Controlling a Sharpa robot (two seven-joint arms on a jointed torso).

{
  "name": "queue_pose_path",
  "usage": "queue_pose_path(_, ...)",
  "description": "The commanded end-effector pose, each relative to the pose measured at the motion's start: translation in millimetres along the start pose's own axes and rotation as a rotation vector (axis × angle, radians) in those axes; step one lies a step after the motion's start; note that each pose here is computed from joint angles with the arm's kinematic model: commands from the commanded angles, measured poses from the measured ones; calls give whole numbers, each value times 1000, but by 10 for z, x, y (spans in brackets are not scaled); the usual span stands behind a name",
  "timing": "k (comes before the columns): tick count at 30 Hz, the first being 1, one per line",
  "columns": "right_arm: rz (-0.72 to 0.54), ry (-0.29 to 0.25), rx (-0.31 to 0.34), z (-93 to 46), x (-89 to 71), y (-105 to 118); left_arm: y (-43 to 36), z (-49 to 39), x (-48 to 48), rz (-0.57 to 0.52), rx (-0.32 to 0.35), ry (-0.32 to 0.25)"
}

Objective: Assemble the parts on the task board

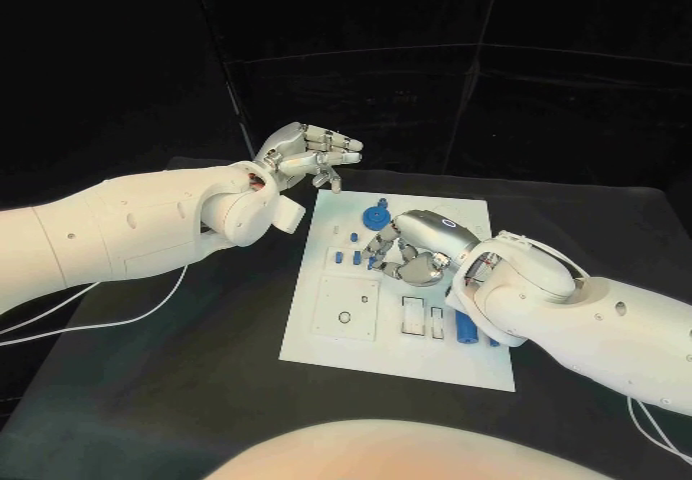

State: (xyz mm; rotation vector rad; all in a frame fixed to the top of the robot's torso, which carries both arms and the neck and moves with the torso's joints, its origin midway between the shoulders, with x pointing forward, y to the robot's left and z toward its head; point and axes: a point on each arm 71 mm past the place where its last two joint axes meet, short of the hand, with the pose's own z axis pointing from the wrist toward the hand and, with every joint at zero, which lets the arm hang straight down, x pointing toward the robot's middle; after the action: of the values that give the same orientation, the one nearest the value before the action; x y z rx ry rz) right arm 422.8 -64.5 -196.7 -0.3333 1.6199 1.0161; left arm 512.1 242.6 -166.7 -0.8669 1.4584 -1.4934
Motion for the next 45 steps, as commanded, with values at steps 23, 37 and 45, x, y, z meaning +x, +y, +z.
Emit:
queue_pose_path(23, -84, 121, -2, 53, 477, -46, -34, 73, 104, -10, 15, 20)
queue_pose_path(37, -88, 139, -1, 45, 512, -47, -30, 79, 103, -10, 13, 20)
queue_pose_path(45, -87, 146, -3, 47, 527, -40, -29, 81, 105, -10, 11, 21)
